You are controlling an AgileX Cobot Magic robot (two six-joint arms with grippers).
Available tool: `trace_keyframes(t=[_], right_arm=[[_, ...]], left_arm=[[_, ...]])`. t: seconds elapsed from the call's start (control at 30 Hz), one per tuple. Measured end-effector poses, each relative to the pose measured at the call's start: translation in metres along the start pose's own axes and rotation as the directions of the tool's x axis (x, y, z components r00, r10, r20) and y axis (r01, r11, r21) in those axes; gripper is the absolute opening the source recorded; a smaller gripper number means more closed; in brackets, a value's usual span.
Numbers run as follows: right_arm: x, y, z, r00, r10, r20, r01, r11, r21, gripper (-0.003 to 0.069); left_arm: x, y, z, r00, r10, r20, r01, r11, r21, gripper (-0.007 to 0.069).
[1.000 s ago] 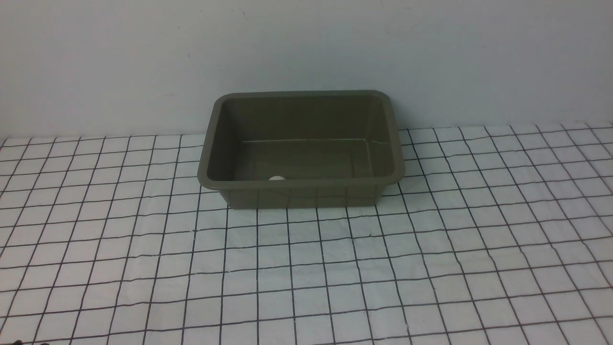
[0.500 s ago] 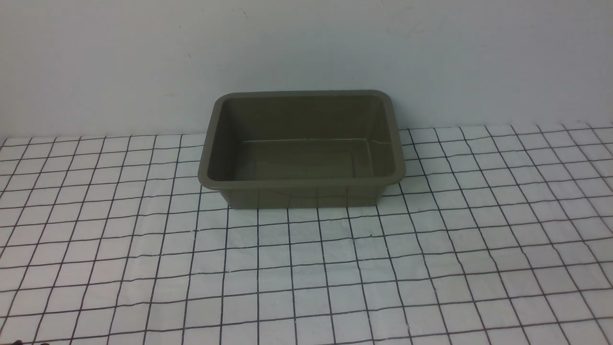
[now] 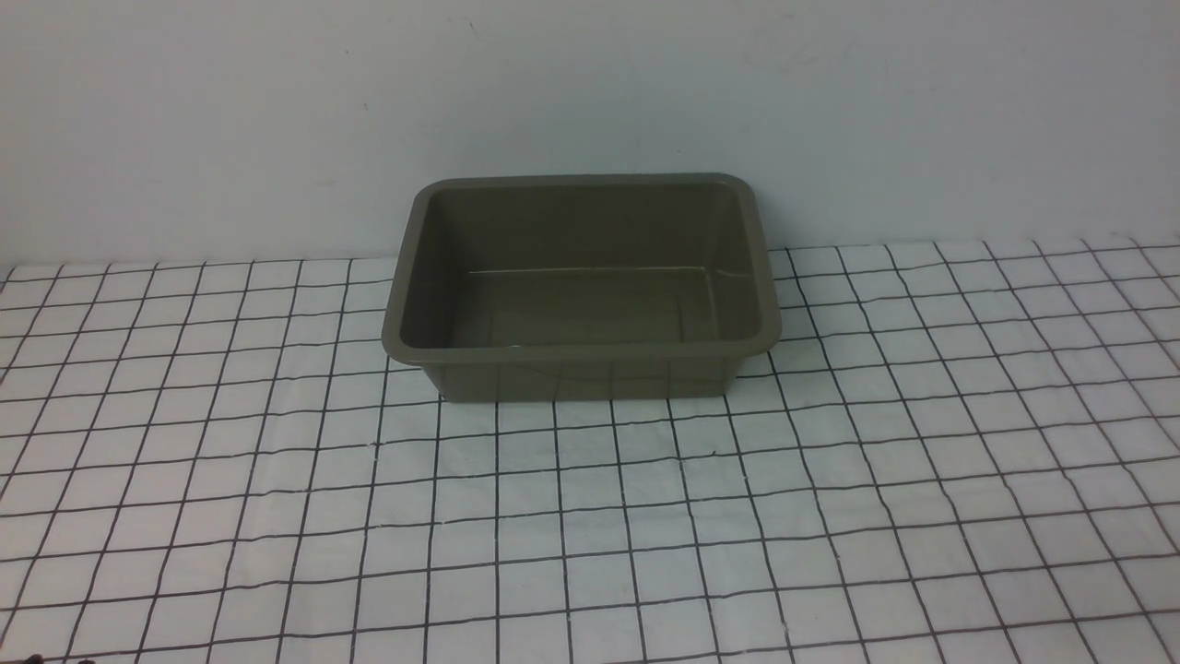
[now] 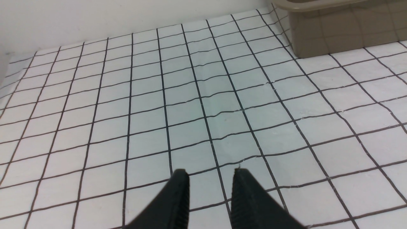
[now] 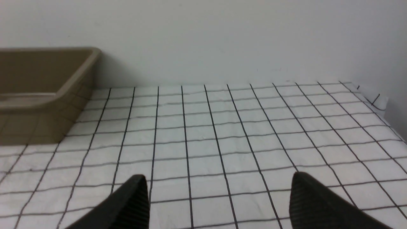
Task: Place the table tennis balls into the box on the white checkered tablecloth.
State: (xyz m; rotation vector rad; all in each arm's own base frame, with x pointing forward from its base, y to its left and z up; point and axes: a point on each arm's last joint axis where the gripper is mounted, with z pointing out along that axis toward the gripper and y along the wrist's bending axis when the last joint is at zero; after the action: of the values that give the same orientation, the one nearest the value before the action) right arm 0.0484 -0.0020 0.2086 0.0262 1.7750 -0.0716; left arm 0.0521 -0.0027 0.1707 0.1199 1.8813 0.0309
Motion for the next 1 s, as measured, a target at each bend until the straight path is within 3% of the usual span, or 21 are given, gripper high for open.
trace_keyframes(t=[0.53, 1.0], right_arm=[[0.030, -0.001, 0.010, 0.995, -0.054, -0.085, 0.055, 0.998, 0.014, 0.0536], [0.028, -0.001, 0.011, 0.997, -0.069, -0.046, 0.070, 0.997, 0.020, 0.0536]], left_arm=[[0.000, 0.000, 0.000, 1.000, 0.000, 0.000, 0.000, 1.000, 0.000, 0.0174], [0.000, 0.000, 0.000, 1.000, 0.000, 0.000, 0.000, 1.000, 0.000, 0.0174]])
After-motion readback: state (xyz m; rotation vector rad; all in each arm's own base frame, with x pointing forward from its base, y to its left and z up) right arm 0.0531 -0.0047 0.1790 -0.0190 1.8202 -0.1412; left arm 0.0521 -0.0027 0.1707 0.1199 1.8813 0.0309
